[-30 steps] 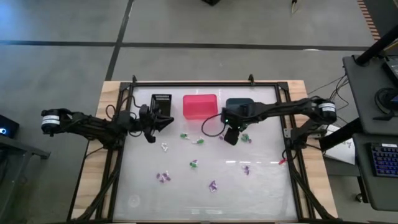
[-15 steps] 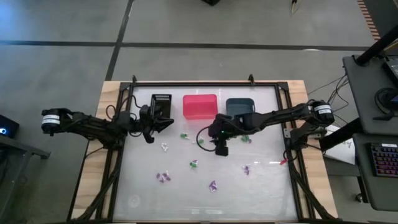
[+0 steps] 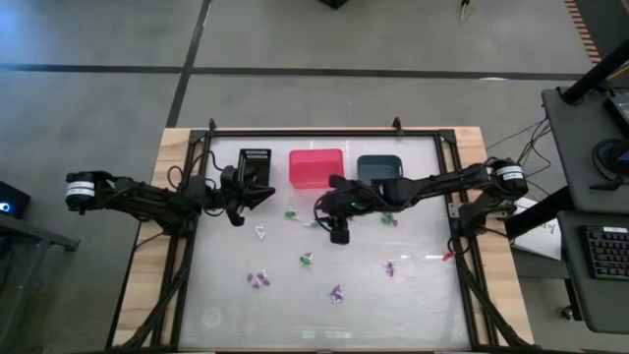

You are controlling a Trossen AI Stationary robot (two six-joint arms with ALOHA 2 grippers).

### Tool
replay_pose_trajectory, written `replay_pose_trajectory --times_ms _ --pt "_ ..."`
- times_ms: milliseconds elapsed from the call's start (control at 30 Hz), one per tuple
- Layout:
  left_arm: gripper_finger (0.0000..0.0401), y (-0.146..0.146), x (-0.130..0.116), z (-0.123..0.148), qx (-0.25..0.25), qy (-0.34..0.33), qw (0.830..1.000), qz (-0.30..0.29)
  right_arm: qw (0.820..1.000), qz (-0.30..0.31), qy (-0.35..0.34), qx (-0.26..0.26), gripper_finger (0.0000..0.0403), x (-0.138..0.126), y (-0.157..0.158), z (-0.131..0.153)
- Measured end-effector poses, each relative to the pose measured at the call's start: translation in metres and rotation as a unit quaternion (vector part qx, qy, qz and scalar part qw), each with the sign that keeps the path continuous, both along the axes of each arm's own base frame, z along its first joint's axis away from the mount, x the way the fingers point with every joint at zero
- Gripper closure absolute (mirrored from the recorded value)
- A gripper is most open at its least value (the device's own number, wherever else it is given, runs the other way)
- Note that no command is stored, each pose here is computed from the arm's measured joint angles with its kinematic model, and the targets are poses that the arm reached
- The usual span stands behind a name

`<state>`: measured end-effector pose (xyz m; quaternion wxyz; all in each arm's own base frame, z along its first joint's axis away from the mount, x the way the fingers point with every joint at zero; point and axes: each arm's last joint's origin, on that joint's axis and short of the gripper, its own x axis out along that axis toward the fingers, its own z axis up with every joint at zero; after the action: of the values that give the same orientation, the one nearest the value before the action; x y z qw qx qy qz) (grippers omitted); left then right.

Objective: Sort Halloween decoration
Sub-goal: Put the green skeleton toy into the blue bin

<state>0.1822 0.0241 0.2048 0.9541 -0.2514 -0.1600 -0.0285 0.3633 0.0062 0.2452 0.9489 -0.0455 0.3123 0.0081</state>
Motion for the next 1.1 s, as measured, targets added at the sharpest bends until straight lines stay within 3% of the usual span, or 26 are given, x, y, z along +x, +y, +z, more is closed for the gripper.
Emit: replay_pose_trajectory --times_ms 200,800,1100 --pt "0.0399 0.0 0.0 0.0 0.01 0.0 1.0 0.005 0.999 0.029 0.015 -0.04 0.0261 0.001 0.0 -0.009" --pt "0.0399 0.0 0.0 0.0 0.012 0.001 1.0 0.006 0.991 0.033 0.118 -0.059 0.0291 0.025 -0.002 -0.108" --pt "0.0399 0.0 0.0 -0.001 0.011 0.004 1.0 0.006 0.988 0.013 0.127 -0.083 0.0297 0.026 -0.005 -0.114"
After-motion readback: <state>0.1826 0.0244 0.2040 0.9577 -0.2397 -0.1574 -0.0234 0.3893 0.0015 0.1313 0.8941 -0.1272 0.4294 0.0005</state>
